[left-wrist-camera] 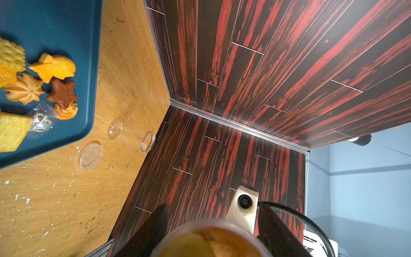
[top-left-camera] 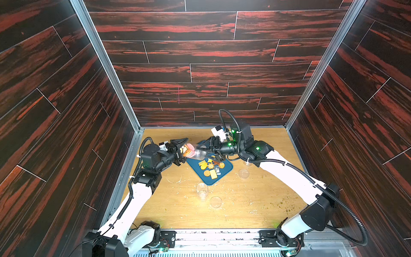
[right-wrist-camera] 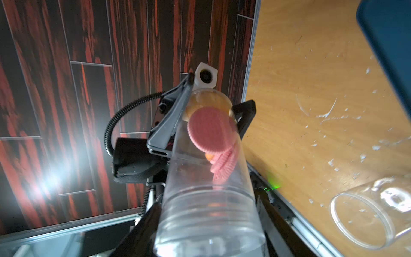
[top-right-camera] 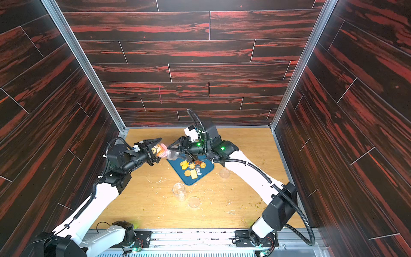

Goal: Pour the cookies out of the jar
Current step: Unscrew the lid from the jar.

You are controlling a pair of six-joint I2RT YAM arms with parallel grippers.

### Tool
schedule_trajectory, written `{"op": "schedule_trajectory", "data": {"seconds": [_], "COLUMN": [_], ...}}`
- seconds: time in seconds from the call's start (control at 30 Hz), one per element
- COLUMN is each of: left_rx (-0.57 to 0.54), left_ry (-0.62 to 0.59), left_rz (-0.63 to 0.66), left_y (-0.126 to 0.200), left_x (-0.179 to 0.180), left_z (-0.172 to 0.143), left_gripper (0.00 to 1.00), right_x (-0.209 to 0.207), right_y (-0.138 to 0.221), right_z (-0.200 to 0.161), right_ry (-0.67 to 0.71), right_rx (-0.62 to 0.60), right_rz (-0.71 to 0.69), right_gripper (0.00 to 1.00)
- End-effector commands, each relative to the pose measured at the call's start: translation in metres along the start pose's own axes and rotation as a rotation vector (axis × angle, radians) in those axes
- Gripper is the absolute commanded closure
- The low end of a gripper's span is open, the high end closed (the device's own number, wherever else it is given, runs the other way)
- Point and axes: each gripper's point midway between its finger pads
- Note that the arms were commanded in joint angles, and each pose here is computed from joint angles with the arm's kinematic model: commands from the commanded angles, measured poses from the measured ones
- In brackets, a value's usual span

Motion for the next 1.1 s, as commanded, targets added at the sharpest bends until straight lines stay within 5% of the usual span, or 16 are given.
{"op": "schedule_trajectory", "data": {"seconds": [0.0, 0.17, 0.4, 0.6, 0.77, 1.07], "left_rx": [-0.012, -0.004, 0.012, 0.025, 0.009, 0.002], "left_ry": [0.014, 0.044, 0.063, 0.062, 0.068, 0.035], "left_rz": [-0.036, -0.027, 0.012, 0.078, 0.091, 0.092], "left_y": [0.006, 0.003, -0.003, -0.005, -0.006, -0.014], "left_x": [-0.009, -0.007, -0.001, 0.007, 0.009, 0.009], "left_z": [0.001, 0.002, 0.003, 0.002, 0.006, 0.013], "left_gripper": [0.39, 0.39, 0.39, 0.4, 0.4, 0.4], "right_x": [0.01, 0.007, 0.018, -0.004, -0.004, -0.036], "right_y": [0.018, 0.033, 0.04, 0.029, 0.031, 0.075], "right_z": [-0.006, -0.003, -0.034, -0.036, -0.023, 0.006], "right_ry": [0.216, 0.544, 1.4, 1.869, 1.928, 1.473], "right_rx": [-0.041, -0.125, -0.34, -0.4, -0.462, -0.472], "right_rz": [-0.037, -0.101, -0.016, -0.126, -0.204, -0.511], "right_gripper": [0.4, 0.41, 0.4, 0.4, 0.39, 0.39]}}
Point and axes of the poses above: each gripper's point midway between its finger pads, its own y axis back along the fingers, its own x axis along the line the jaws close on, z = x × y, and after that the axes turned 11 degrees about -y, right-handed
